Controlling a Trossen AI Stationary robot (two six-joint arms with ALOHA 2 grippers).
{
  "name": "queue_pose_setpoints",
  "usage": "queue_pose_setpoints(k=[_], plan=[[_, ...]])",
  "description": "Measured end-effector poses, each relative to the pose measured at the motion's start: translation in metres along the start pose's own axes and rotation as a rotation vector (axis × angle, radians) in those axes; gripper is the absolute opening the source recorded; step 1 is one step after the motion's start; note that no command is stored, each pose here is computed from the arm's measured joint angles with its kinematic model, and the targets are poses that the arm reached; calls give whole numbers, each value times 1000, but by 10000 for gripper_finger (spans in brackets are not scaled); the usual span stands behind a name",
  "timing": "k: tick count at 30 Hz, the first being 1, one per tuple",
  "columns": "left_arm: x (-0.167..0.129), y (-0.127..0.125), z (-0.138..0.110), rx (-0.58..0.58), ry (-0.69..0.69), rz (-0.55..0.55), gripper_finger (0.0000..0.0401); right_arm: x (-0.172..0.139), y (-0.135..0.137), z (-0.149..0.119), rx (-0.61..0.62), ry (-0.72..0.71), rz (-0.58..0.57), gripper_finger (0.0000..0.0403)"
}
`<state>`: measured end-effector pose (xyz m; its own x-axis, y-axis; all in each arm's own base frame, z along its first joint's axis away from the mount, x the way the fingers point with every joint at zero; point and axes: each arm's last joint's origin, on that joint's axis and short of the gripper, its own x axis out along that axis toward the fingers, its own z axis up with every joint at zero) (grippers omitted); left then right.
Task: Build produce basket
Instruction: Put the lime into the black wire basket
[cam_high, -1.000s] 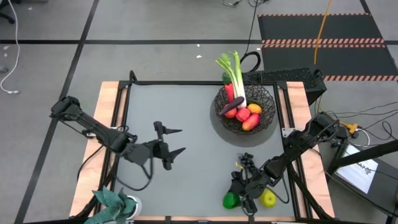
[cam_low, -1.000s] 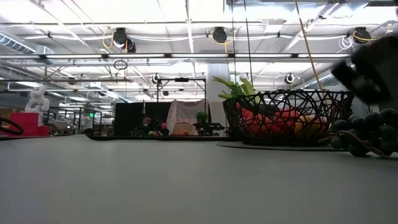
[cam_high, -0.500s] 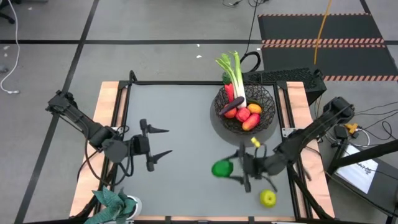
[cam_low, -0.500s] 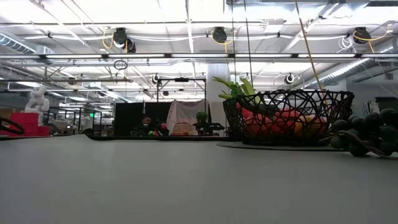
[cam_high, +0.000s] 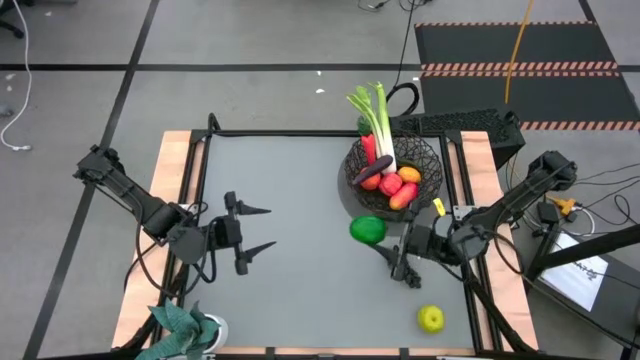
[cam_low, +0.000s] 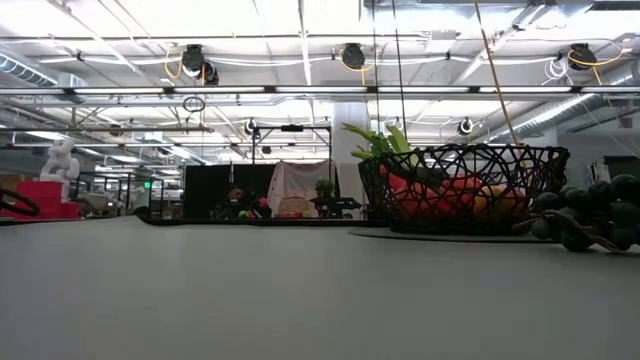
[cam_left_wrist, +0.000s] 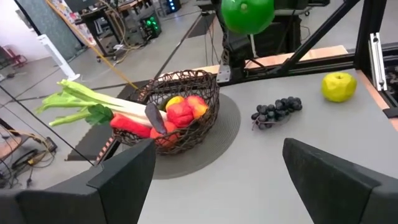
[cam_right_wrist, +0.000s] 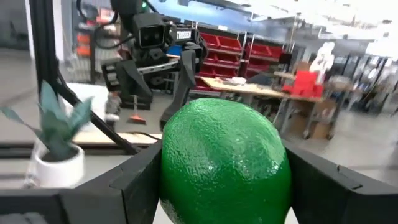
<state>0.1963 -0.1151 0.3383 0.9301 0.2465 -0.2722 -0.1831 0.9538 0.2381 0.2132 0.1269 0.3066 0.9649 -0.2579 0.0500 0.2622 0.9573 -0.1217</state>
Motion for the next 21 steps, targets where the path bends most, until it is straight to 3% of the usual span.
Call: queue_pose_setpoints(k=[4,9,16,21], plan=[[0,0,0,-26,0,0,351,0,0,0,164,1,1,276],[0,0,0,-58,0,0,351,0,-1,4,285,-34,25,276],[0,0,0,-80,0,0,351,2,0,10,359,-85,146,277],[1,-2,-1,-89,6,-2,351,2,0,11,360,-95,162,277]])
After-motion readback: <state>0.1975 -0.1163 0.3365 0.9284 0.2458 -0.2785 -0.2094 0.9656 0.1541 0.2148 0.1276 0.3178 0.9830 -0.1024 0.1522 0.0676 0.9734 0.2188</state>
